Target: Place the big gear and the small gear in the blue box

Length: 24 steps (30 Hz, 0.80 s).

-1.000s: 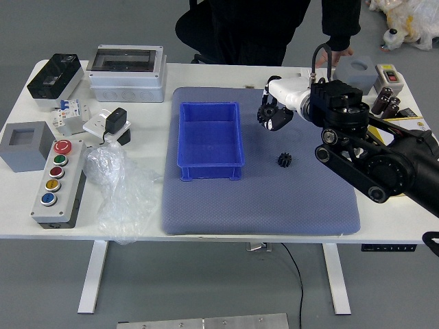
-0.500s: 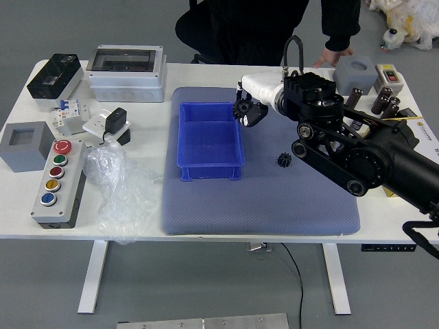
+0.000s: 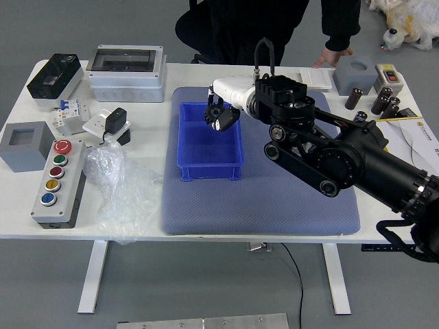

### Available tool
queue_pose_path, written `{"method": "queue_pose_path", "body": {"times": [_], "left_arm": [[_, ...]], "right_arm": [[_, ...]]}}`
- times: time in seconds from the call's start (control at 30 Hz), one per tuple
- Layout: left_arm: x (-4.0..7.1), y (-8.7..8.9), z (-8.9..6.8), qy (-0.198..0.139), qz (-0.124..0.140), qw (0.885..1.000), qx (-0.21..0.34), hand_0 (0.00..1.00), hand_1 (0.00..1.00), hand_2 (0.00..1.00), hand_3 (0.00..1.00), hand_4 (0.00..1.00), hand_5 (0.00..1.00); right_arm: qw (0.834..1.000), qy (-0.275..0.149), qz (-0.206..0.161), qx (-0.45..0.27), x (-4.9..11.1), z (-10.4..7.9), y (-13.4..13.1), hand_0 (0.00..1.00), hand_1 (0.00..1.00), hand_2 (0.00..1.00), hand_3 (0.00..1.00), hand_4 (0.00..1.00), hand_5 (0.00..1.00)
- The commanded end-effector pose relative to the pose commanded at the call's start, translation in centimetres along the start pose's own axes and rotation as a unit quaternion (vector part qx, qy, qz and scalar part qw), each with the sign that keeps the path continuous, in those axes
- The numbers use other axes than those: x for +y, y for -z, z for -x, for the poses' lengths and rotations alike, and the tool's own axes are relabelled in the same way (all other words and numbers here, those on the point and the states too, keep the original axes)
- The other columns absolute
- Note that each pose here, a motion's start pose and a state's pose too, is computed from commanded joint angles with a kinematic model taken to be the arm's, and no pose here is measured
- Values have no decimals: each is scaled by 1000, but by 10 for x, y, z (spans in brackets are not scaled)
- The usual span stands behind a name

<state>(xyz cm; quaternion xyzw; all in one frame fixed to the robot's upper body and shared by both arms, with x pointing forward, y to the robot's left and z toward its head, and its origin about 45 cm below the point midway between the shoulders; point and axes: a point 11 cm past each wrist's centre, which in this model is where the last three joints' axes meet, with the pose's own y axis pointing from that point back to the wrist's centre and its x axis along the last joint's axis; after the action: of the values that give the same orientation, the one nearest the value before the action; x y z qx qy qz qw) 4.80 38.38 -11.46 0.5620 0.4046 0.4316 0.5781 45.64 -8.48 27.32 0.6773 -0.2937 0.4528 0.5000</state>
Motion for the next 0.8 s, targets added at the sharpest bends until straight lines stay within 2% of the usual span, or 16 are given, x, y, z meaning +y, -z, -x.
{"method": "queue_pose_path", "body": {"times": [0.23,0.57,0.6,0.77,0.8], "left_arm": [[0,-3,1,1,1,1000,-5,864,836,833,787,606,371],[0,-8,1,1,4,1000,-10,865,836,833,786,605,371],[0,-8,1,0,4,1000,-10,865,836,833,785,604,371],[0,-8,1,0,4,1000,-11,865,836,833,785,604,371],[0,-8,1,0,4,1000,-11,865,836,833,785,605,371]], "right_arm": [[1000,2,-4,-14,-4,1,4,344,346,428,600,524,192],[999,11,2,-30,-7,8,-3,345,358,429,605,529,194],[999,12,3,-31,-7,9,-4,358,375,452,611,575,218],[999,18,5,-35,-7,11,-7,358,375,452,611,575,218],[999,19,6,-36,-7,11,-7,315,418,489,621,746,329]]}}
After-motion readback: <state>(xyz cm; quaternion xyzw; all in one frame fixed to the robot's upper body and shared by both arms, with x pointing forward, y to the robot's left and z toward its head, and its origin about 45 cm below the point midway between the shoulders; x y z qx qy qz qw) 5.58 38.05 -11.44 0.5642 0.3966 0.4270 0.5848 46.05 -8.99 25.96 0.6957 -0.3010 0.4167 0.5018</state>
